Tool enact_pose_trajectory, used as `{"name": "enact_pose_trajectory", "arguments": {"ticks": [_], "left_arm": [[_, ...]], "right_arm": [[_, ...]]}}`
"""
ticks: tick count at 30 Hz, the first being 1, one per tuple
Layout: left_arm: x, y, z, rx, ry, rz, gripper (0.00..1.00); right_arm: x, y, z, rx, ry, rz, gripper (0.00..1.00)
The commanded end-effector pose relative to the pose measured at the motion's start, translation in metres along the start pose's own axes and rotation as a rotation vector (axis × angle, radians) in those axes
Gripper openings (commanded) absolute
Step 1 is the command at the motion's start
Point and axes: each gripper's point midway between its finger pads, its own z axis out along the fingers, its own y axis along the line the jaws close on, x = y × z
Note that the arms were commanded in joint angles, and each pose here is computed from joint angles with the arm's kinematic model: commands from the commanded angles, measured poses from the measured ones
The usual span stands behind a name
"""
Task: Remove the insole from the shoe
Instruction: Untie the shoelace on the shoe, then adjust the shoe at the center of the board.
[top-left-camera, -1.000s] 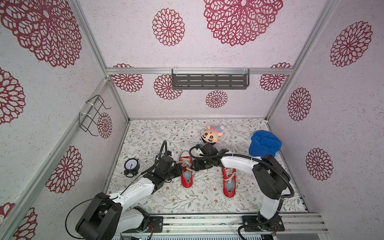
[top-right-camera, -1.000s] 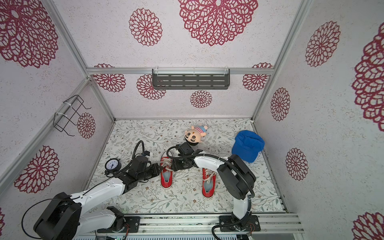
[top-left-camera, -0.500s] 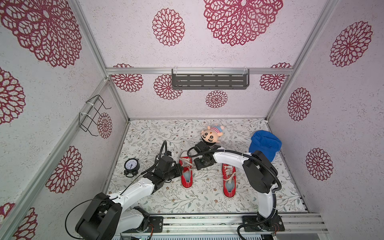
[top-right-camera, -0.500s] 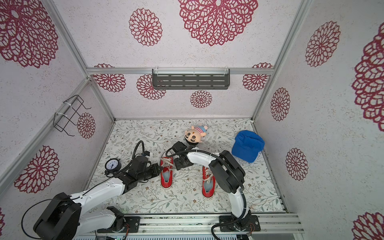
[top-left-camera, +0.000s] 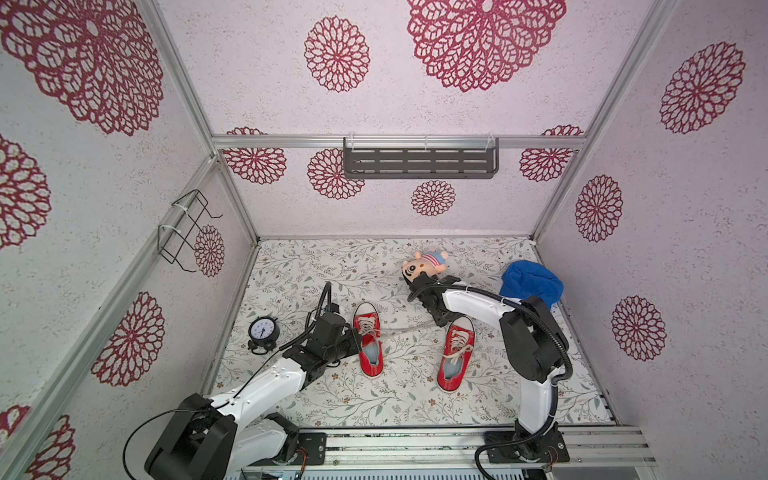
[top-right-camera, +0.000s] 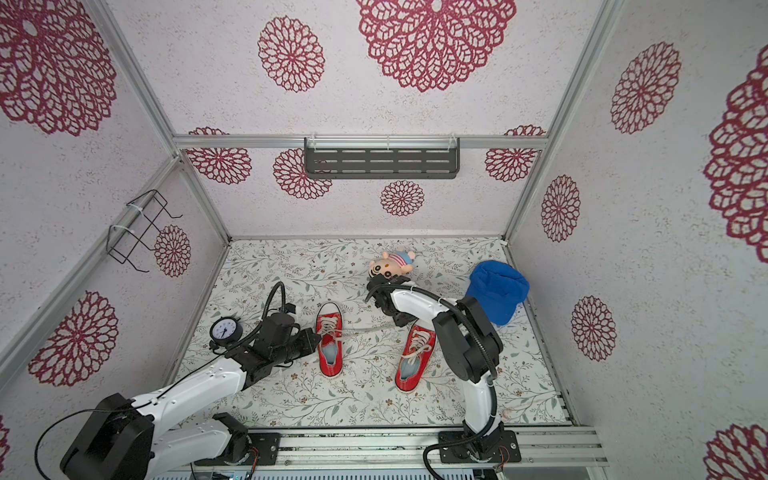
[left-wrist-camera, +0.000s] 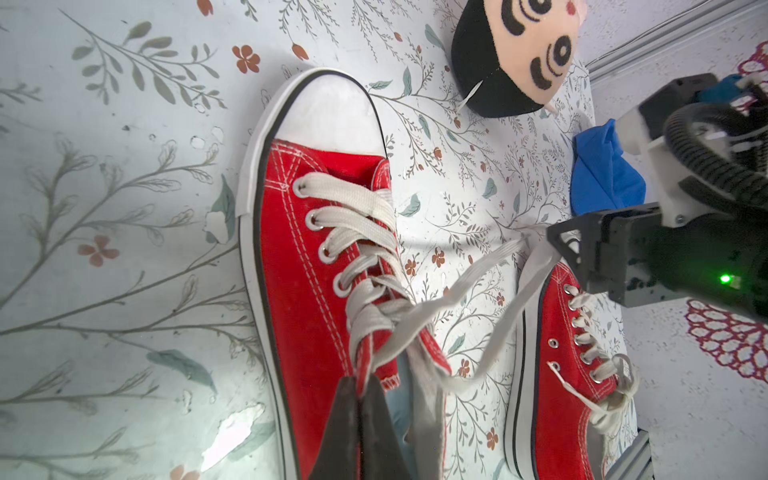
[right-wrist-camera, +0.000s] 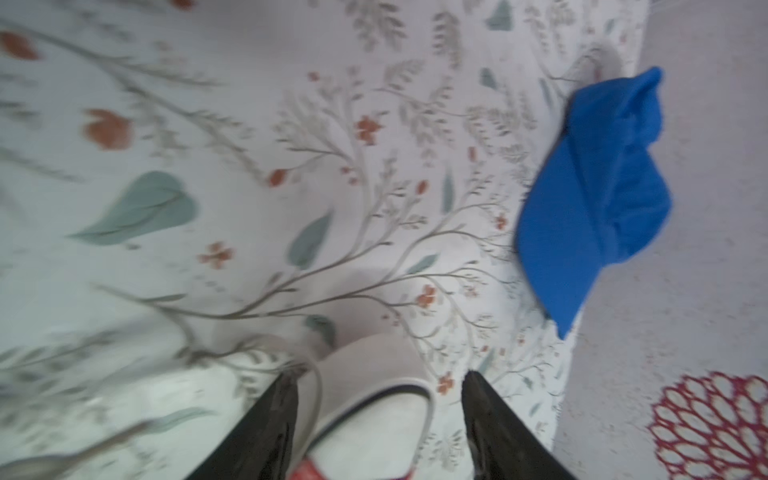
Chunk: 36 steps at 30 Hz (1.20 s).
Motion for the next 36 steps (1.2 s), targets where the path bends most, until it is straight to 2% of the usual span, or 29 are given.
{"name": "enact_pose_trajectory", "arguments": {"ticks": [1,4,6,9,11,13,16,19,23,26,28,30,33,36], "left_arm": [[-0.012,-0.009,-0.003,0.032,-0.044,0.014,0.0],[-0.012,-0.012,-0.002,0.049,-0.041,0.011,0.0],[-0.013,-0.017,-0.001,0.073,-0.043,0.012,0.0],[-0.014,-0.025,-0.001,0.111,-0.041,0.014,0.0],[-0.014,-0.026,0.0,0.115,-0.039,0.011,0.0],[-0.014,-0.025,0.001,0.109,-0.04,0.009,0.0],[-0.013,-0.023,0.002,0.099,-0.038,0.007,0.0],[-0.011,-0.018,0.003,0.081,-0.034,0.003,0.0],[-0.009,-0.01,0.003,0.043,-0.032,-0.003,0.0],[-0.009,-0.007,0.003,0.026,-0.032,-0.004,0.0],[-0.008,-0.002,0.003,0.001,-0.028,-0.003,0.0],[-0.007,0.007,0.001,-0.053,-0.021,0.01,0.0],[-0.004,0.024,-0.003,-0.149,-0.008,0.036,0.0],[0.0,0.047,-0.009,-0.253,0.001,0.047,0.0]], "right_arm": [[-0.008,-0.062,-0.023,0.175,-0.045,0.006,0.66],[-0.014,-0.076,-0.031,0.174,-0.068,0.039,0.68],[-0.021,-0.07,-0.04,0.086,-0.11,0.074,0.7],[-0.039,-0.032,-0.07,-0.254,-0.235,0.161,0.72],[-0.05,0.013,-0.111,-0.593,-0.346,0.198,0.74],[-0.048,0.055,-0.15,-0.854,-0.403,0.203,0.77],[-0.033,0.114,-0.189,-1.104,-0.391,0.184,0.77],[-0.018,0.164,-0.207,-1.212,-0.331,0.144,0.73],[-0.006,0.203,-0.201,-1.191,-0.254,0.092,0.68],[-0.001,0.219,-0.185,-1.118,-0.204,0.063,0.65],[0.003,0.222,-0.168,-1.042,-0.173,0.049,0.58],[0.009,0.215,-0.147,-0.926,-0.143,0.03,0.53],[0.016,0.189,-0.121,-0.735,-0.13,0.005,0.34],[0.028,0.162,-0.096,-0.575,-0.101,-0.013,0.2]]}}
